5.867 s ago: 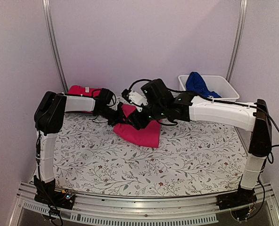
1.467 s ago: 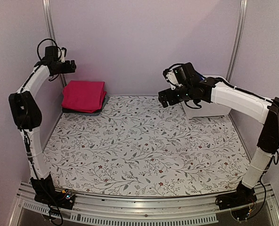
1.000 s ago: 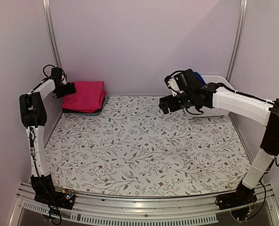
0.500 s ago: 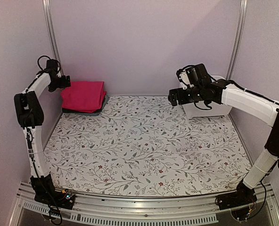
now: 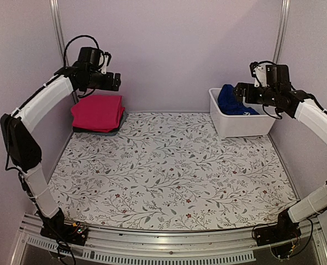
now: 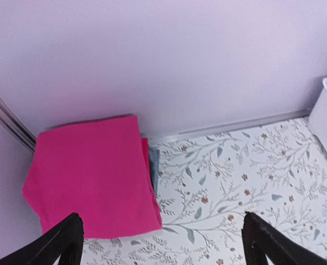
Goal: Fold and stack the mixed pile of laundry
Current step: Reset both arms
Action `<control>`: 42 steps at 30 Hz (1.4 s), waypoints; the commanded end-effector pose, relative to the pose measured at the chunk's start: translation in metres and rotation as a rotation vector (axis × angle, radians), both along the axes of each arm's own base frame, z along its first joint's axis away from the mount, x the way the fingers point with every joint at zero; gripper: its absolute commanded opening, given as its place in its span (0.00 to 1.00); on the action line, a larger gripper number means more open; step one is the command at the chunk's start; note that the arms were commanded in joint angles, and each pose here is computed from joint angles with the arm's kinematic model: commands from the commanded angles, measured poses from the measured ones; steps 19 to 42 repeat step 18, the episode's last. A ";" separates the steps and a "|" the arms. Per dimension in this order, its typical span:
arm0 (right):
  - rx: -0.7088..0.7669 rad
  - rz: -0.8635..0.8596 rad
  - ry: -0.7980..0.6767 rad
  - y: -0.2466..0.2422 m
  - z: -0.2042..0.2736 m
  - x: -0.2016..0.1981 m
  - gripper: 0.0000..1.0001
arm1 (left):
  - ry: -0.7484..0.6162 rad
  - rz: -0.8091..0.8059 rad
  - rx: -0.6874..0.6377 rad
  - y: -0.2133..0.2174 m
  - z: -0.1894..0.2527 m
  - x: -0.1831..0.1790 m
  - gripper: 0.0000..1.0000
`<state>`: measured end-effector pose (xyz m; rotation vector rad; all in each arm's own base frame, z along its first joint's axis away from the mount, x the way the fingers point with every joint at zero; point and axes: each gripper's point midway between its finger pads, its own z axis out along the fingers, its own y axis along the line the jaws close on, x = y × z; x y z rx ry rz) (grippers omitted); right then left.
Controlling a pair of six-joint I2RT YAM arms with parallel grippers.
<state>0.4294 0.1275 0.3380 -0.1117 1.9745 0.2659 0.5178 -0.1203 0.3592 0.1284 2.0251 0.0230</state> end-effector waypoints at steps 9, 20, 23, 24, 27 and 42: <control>0.129 0.238 0.207 0.033 -0.089 -0.063 0.99 | 0.402 -0.183 -0.192 -0.125 -0.182 -0.102 1.00; 0.187 0.238 0.279 0.030 -0.123 -0.090 0.99 | 0.424 -0.195 -0.262 -0.134 -0.202 -0.118 1.00; 0.187 0.238 0.279 0.030 -0.123 -0.090 0.99 | 0.424 -0.195 -0.262 -0.134 -0.202 -0.118 1.00; 0.187 0.238 0.279 0.030 -0.123 -0.090 0.99 | 0.424 -0.195 -0.262 -0.134 -0.202 -0.118 1.00; 0.187 0.238 0.279 0.030 -0.123 -0.090 0.99 | 0.424 -0.195 -0.262 -0.134 -0.202 -0.118 1.00; 0.187 0.238 0.279 0.030 -0.123 -0.090 0.99 | 0.424 -0.195 -0.262 -0.134 -0.202 -0.118 1.00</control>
